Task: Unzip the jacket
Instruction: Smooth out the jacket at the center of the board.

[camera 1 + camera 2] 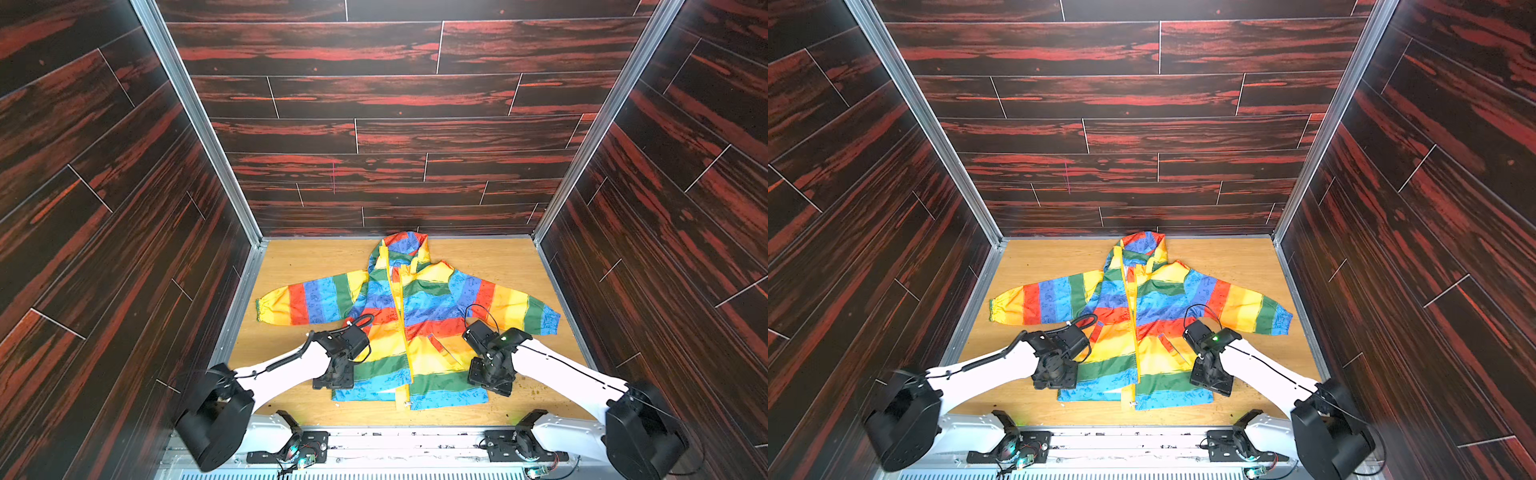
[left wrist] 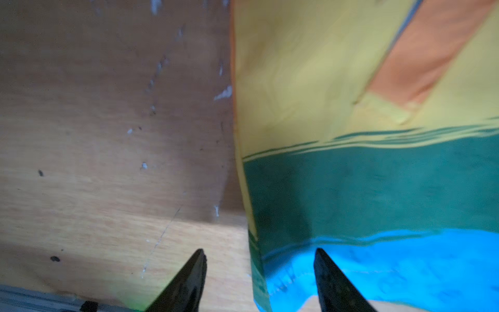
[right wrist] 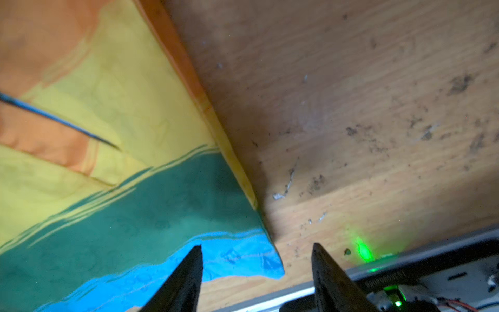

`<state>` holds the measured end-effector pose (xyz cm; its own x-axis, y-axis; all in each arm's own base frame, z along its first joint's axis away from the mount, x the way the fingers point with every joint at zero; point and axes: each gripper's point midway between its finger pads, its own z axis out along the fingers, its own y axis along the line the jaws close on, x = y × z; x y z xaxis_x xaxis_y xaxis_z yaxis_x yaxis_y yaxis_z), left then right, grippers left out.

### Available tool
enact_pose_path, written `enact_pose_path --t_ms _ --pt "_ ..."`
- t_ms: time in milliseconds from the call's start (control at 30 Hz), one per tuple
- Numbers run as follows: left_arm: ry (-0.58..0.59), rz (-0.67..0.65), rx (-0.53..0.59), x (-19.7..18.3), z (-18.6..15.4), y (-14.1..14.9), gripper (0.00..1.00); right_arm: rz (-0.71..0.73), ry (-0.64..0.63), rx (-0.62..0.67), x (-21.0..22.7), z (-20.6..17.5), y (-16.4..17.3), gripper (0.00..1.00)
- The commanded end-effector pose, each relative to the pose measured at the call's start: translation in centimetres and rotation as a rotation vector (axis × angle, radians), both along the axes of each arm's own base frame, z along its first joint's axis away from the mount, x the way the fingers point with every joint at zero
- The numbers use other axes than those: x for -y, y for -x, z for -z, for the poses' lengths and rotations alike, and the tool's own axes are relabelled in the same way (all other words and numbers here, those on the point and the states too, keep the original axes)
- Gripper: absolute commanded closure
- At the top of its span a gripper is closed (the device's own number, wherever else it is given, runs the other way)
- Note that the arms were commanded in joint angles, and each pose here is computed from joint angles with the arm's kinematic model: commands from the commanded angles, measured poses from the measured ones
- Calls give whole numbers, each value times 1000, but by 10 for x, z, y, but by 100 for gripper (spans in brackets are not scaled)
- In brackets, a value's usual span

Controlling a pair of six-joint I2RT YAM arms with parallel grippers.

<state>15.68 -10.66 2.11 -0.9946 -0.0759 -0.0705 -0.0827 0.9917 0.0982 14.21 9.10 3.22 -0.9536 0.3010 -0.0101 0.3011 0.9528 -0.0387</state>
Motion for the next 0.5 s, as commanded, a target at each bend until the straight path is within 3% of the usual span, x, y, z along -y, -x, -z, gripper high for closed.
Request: enact_pose_path --t_ms 0,233,367,467 --pt "8 -45 15 2 6 -2 49 -22 -38 -2 -6 11 -5 41" --pt "-16 -74 1 -5 7 4 100 6 -28 21 4 15 -12 79" --pt "23 -82 31 -4 1 4 100 55 -60 82 10 2 -23 100" --pt "53 -97 68 -4 -8 4 100 104 -82 121 16 -7 -27 100"
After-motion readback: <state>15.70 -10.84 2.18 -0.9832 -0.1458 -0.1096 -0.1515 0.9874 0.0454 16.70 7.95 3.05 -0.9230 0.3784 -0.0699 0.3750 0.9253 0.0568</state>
